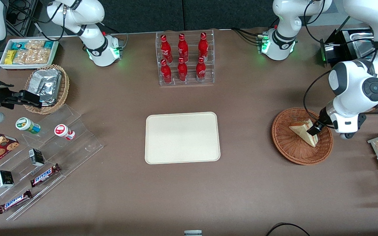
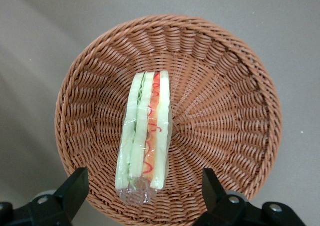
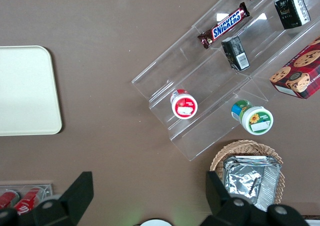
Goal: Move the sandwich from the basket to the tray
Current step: 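Close the left gripper on the sandwich and lift it from the basket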
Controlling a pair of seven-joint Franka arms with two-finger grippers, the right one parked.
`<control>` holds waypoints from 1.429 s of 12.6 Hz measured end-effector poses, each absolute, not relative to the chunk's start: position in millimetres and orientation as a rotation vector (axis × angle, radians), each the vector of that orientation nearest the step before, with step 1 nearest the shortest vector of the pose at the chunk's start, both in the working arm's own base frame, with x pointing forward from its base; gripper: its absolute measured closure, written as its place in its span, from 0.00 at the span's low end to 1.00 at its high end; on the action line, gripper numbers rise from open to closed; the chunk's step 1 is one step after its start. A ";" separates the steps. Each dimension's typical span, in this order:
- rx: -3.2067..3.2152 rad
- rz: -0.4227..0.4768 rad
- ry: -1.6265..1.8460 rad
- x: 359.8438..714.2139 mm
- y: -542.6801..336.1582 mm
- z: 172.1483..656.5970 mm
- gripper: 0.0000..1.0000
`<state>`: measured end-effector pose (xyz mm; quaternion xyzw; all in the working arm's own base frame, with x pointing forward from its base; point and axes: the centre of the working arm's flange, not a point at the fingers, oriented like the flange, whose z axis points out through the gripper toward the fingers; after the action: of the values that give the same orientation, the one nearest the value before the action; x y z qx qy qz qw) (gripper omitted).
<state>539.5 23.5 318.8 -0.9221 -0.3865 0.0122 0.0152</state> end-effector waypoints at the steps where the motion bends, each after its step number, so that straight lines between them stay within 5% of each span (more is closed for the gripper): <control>1: -2.868 0.042 -1.202 538.0 23.4 316.7 0.00; 15: -2.871 -0.018 -1.242 515.8 24.7 251.7 0.04; 18: -2.850 -0.021 -1.292 516.2 24.7 249.3 0.43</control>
<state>516.2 24.7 249.3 -0.9108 -0.4128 -0.0067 0.0062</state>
